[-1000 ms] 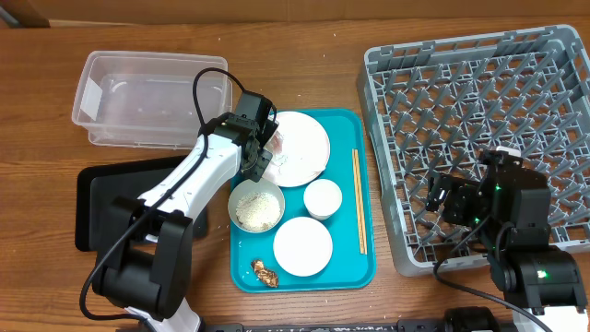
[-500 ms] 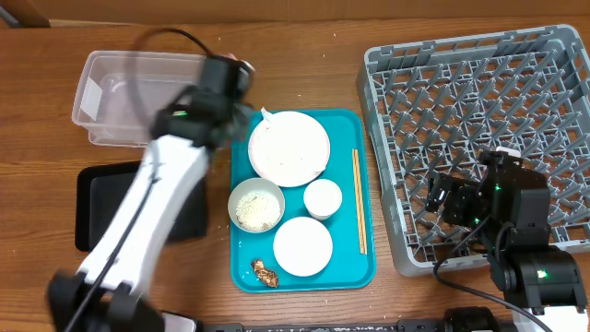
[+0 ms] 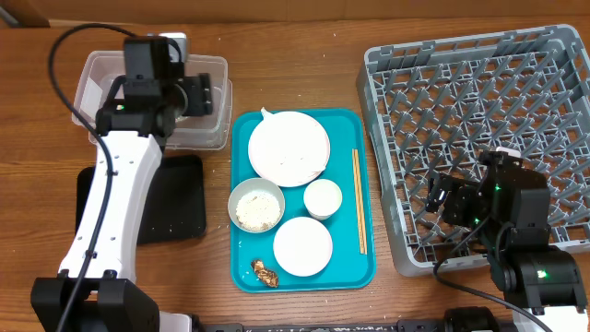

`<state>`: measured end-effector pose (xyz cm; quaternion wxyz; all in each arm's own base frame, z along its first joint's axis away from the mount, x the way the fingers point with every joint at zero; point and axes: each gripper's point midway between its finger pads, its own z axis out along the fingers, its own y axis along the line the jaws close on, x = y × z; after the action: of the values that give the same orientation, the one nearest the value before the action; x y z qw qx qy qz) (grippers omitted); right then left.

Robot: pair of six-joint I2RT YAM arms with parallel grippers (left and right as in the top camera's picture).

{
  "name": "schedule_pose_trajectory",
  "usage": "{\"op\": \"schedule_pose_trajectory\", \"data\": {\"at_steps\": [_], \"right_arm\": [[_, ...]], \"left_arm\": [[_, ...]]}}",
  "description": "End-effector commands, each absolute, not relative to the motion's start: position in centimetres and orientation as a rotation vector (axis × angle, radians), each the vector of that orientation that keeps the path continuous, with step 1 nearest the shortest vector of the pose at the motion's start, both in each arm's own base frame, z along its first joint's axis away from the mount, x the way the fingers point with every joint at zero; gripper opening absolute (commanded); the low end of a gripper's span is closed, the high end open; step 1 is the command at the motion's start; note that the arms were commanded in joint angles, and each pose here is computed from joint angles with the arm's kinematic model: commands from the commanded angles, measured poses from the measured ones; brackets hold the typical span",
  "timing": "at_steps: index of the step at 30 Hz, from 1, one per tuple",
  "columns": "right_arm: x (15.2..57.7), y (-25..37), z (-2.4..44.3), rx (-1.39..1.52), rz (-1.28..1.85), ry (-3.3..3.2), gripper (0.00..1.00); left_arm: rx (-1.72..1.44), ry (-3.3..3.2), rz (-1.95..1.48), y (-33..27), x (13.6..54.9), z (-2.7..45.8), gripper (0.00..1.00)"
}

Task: Sort waste into correct bins and load items into the dishwasher
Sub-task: 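Grasp the crumpled tissue from the plate and drop it in the bin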

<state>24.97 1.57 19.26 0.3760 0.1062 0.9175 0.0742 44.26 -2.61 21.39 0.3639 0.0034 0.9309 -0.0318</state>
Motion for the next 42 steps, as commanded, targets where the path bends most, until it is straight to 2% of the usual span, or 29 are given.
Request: {"op": "schedule_pose_trajectory", "data": {"at_steps": [1, 6, 16, 19, 24, 26, 27, 29, 32, 35, 42], "right_arm": [[25.3, 1.8, 20.6, 0.268, 0.209, 2.312, 1.0], [25.3, 1.8, 20.6, 0.268, 0.209, 2.312, 1.0], [25.3, 1.8, 20.6, 0.268, 0.209, 2.312, 1.0], [25.3, 1.8, 20.6, 0.268, 0.209, 2.313, 1.0], [25.3, 1.8, 20.6, 0.268, 0.209, 2.313, 1.0], [25.3, 1.8, 20.6, 0.268, 0.209, 2.313, 1.0], [25.3, 1.8, 20.6, 0.268, 0.208, 2.313, 1.0], [25.3, 1.8, 20.6, 0.268, 0.209, 2.312, 1.0], [25.3, 1.8, 20.6, 0.268, 0.209, 2.313, 1.0], [25.3, 1.8, 20.6, 0.268, 0.208, 2.313, 1.0], [25.2, 1.8, 20.6, 0.269, 0.208, 2.316, 1.0]], "left_arm": [[0.161, 2.427, -0.325, -8.6, 43.0, 20.9, 0.82], [0.334, 2.526, -0.332, -13.5, 41.8, 17.0, 0.9], [0.551, 2.759, -0.275, -19.3, 39.9, 5.6, 0.93], [0.582, 2.803, -0.221, -19.6, 39.6, 2.9, 0.9], [0.613, 2.844, -0.207, -20.1, 38.9, 0.8, 0.63], [0.621, 2.852, -0.202, -20.2, 38.6, 0.6, 0.43], [0.62, 2.855, -0.191, -20.0, 38.6, 0.6, 0.27], [0.619, 2.862, -0.168, -19.7, 38.5, 0.8, 0.04], [0.599, 2.868, -0.145, -19.0, 38.8, 1.8, 0.04], [0.555, 2.852, -0.148, -18.2, 39.7, 4.8, 0.04], [0.347, 2.633, -0.159, -13.4, 43.3, 17.1, 0.04]]}}
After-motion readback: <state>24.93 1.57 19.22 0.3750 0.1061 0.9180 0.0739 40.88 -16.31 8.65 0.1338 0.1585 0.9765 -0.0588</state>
